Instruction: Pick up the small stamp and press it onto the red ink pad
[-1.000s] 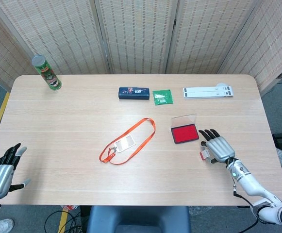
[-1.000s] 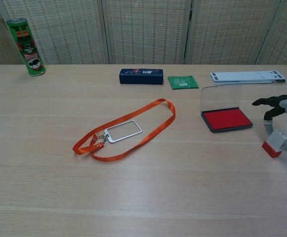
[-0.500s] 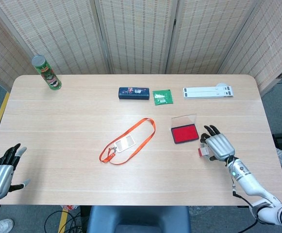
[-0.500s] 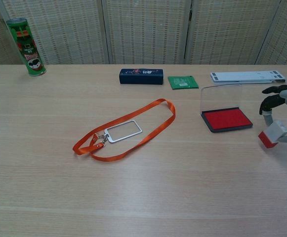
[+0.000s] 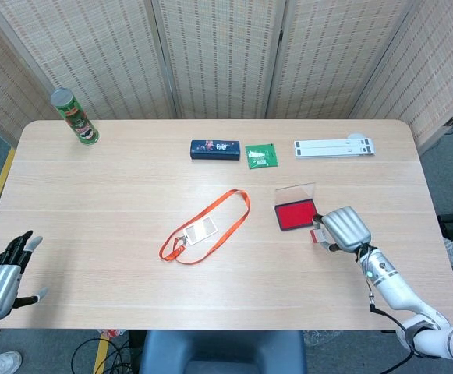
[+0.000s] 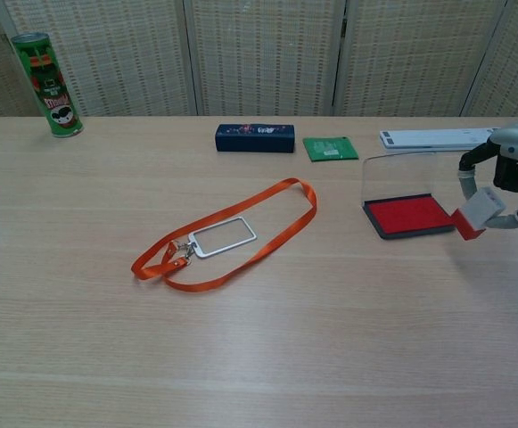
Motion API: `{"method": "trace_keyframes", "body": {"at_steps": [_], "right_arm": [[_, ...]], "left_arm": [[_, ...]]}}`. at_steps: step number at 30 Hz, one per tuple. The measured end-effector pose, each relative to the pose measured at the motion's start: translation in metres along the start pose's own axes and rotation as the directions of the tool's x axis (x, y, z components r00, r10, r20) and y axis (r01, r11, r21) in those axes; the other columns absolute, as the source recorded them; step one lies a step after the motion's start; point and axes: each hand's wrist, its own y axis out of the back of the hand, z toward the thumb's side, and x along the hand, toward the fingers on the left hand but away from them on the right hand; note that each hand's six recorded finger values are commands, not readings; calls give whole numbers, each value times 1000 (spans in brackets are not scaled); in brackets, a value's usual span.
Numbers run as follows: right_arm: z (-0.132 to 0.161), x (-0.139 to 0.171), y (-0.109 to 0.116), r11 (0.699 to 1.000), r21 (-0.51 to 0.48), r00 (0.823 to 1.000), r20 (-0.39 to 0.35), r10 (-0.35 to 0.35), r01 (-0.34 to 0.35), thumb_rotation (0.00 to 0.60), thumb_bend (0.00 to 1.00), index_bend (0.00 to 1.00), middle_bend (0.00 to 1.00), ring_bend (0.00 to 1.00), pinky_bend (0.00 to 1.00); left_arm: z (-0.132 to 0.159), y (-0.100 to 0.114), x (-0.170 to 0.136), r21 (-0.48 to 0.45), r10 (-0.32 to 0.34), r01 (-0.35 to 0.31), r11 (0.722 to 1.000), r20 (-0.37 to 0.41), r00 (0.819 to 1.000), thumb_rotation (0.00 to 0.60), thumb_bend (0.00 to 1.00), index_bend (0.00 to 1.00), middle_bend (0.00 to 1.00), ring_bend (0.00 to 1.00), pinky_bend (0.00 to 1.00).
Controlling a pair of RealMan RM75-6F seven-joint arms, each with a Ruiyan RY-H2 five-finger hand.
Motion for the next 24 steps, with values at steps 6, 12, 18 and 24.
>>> {"method": "trace_keyframes", "body": {"at_steps": [6, 12, 18, 24], "right_arm": [[0, -13, 6, 999, -7, 998, 38, 46, -45, 600, 294, 908, 1000, 828, 854], [-1, -29, 17, 998, -13, 994, 91, 57, -56, 600, 295, 930, 1000, 829, 854], [-1, -50, 17, 997, -30, 989, 123, 76, -73, 600, 304, 932, 1000, 828, 854], [2, -69, 10, 996, -28, 985, 145, 92, -88, 600, 307, 932, 1000, 828, 854]], "left_arm": [[2, 2, -1, -8, 8, -8, 1000, 10, 1000, 600, 201, 27, 1, 0, 248], [2, 5, -4, -24, 11, -11, 1000, 17, 1000, 600, 201, 28, 1, 0, 249], [2, 6, -5, -36, 4, -3, 999, 25, 1000, 600, 201, 28, 1, 0, 249], [1, 9, -6, -55, 9, -7, 998, 27, 1000, 600, 201, 28, 1, 0, 249]]}}
